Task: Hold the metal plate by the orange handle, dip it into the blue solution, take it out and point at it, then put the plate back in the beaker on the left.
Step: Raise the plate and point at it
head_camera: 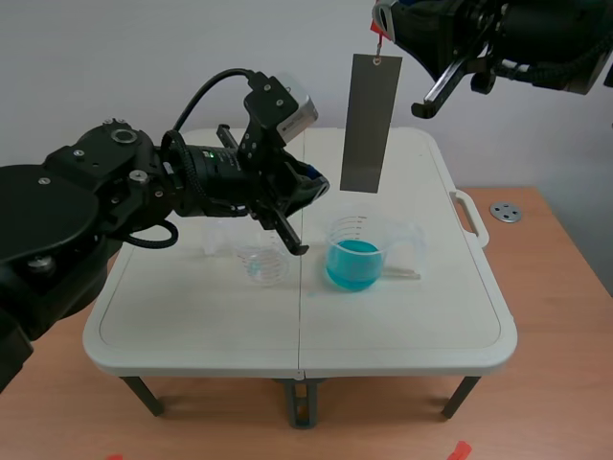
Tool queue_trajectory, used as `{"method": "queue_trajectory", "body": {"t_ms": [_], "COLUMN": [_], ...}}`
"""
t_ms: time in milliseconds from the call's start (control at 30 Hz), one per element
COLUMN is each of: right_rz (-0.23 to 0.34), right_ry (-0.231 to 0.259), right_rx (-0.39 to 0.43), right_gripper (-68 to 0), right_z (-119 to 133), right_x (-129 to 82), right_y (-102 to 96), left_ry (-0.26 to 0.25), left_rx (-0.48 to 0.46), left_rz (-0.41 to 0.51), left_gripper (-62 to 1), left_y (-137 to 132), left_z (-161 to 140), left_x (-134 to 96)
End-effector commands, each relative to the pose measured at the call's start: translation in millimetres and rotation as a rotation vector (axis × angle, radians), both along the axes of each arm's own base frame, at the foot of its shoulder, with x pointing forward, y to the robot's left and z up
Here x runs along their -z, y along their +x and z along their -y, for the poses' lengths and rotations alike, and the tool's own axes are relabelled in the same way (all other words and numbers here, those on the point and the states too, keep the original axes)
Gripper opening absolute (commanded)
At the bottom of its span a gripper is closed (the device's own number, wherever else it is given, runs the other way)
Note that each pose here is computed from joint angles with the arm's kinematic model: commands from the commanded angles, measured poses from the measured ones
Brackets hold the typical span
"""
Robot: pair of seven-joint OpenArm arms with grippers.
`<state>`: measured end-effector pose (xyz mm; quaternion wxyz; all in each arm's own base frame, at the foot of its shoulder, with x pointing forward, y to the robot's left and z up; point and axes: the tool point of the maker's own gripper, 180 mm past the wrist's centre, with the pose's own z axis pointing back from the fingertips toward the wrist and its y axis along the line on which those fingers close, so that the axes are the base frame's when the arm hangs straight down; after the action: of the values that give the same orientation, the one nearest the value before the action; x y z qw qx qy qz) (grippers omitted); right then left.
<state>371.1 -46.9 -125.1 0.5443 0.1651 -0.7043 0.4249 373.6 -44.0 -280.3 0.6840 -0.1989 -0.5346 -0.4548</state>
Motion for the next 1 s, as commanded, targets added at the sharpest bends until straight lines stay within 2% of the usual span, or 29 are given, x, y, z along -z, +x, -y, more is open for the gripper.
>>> {"method": "queue_trajectory", "body": {"t_ms": [0,367,500,700,967], "right_rz": [0.043,0.044,0.044,0.044,0.04], "right_ry": [0.02,0.021,0.02,0.02,0.015], "right_rx": [-0.006,-0.006,-0.006,-0.006,-0.003], "right_gripper": [-66.2,-66.2,-66.2,-66.2,-66.2], "right_z": [1,1,1,1,1], "right_x": [-17,-17,-17,-17,-16], "right_y": [-1.7,-1.7,-1.7,-1.7,-1.3], "left_ry": [-0.018,-0.008,-0.034,-0.049,0.013], "left_rx": [0.003,-0.004,-0.023,-0.097,-0.232], "left_rz": [0.022,0.022,0.008,-0.003,-0.041], "left_gripper": [-59.3,-59.3,-59.3,-59.3,-59.3], "left_y": [2,3,4,-5,-41], "left_z": [2,-4,-21,-76,-168], "left_x": [-9,-7,-10,-14,-7]}}
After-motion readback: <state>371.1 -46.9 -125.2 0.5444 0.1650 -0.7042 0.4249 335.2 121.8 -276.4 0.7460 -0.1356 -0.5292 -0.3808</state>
